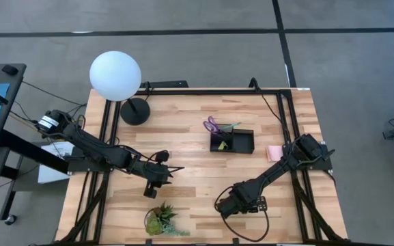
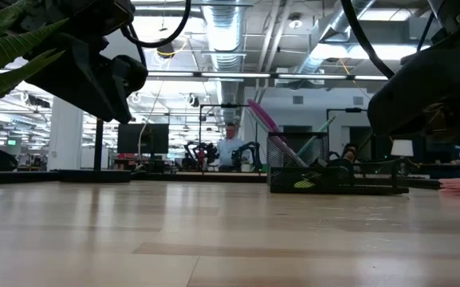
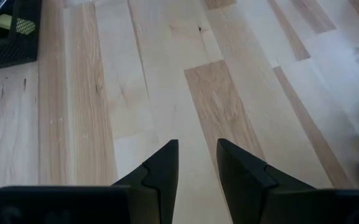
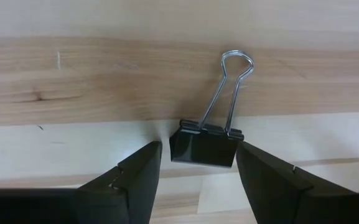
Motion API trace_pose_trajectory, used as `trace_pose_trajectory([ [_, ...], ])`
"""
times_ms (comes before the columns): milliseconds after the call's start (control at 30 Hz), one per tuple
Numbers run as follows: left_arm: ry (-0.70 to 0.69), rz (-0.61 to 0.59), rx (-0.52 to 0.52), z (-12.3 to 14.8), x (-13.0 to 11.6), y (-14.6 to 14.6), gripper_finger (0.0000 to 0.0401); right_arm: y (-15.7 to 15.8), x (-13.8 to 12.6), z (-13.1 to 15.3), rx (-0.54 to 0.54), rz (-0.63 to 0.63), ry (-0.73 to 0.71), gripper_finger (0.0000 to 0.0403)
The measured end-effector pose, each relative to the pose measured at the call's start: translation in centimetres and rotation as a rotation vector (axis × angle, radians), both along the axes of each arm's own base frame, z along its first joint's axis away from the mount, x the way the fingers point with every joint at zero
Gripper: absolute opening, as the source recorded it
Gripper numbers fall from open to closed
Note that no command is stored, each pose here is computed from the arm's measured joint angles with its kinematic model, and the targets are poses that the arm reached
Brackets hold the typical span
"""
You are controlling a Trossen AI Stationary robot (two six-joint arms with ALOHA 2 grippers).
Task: Pick and place office supplies into organizer
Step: Put the black binder clip into the black desk organizer
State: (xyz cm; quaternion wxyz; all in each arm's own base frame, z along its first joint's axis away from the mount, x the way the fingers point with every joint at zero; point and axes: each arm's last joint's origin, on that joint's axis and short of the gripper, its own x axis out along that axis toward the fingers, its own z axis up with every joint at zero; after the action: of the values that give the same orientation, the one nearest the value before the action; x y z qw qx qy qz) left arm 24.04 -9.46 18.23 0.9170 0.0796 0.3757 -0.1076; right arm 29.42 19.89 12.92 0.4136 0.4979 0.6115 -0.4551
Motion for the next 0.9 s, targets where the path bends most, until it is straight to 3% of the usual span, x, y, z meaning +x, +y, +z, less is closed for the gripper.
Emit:
trace_pose_trajectory([
  [367,-0.002,-0.012,0.01,0.01,0.0,-0.02,0.0105,0.61,-0.46,-0.12,-0.044,0.027,-0.024,0.0201],
  [700,-0.007,-0.023,0.019,0.02,0.02,-0.02,0.0105,0.38,-0.39,-0.15,-0.088,0.028,-0.045,0.0132],
  [900,-0.008,-0.023,0.019,0.03,0.02,-0.02,0.0105,0.3,-0.5,-0.1,-0.108,0.033,-0.046,0.015],
])
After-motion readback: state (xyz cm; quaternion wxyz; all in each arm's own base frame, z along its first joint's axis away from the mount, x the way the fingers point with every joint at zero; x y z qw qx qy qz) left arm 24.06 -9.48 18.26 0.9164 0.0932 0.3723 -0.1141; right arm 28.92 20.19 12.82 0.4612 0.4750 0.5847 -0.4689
